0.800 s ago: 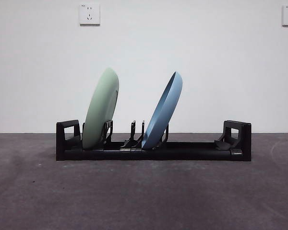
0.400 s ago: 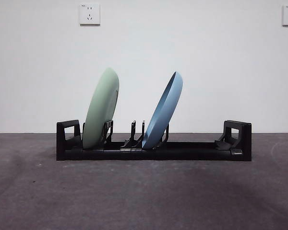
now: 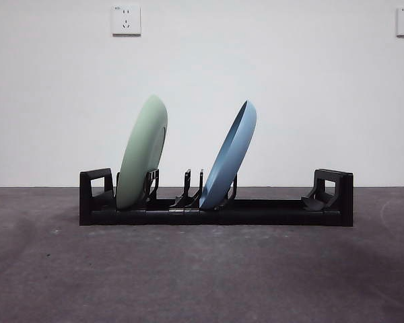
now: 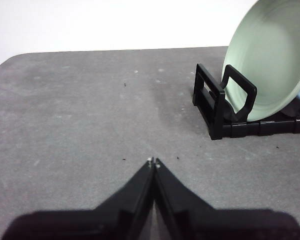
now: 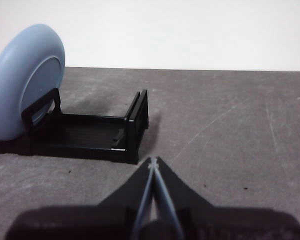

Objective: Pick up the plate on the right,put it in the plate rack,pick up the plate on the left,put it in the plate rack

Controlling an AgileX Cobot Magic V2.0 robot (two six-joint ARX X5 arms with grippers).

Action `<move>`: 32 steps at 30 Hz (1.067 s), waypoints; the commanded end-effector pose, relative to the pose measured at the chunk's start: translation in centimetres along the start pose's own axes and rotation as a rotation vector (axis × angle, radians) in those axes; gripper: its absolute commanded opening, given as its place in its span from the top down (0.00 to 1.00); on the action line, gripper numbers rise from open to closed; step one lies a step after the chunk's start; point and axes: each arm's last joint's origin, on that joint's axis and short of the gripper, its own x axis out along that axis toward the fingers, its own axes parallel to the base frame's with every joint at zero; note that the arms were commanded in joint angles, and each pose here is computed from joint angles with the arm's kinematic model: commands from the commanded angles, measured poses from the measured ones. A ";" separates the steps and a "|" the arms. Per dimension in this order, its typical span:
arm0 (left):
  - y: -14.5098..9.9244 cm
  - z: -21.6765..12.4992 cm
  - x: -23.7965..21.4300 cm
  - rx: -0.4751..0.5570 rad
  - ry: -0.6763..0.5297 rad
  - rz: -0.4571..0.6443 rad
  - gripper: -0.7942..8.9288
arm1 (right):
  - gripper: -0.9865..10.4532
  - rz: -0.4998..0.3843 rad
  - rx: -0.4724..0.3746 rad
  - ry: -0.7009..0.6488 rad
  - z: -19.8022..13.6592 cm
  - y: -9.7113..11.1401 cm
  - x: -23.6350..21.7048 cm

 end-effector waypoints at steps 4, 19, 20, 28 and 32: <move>0.0 -0.4 0.1 -0.008 0.013 0.004 0.92 | 0.91 -0.002 0.031 0.031 -1.0 0.0 0.0; 0.0 -0.4 0.1 -0.008 0.013 0.004 0.92 | 0.91 -0.001 0.057 0.090 -1.5 0.0 0.0; 0.0 -0.4 0.1 -0.008 0.013 0.004 0.92 | 0.91 -0.001 0.057 0.091 -1.5 0.0 0.0; 0.0 -0.4 0.1 -0.008 0.013 0.004 0.92 | 0.91 -0.001 0.057 0.090 -1.5 0.0 0.0; 0.0 -0.4 0.1 -0.008 0.013 0.004 0.92 | 0.91 -0.001 0.057 0.090 -1.5 0.0 0.0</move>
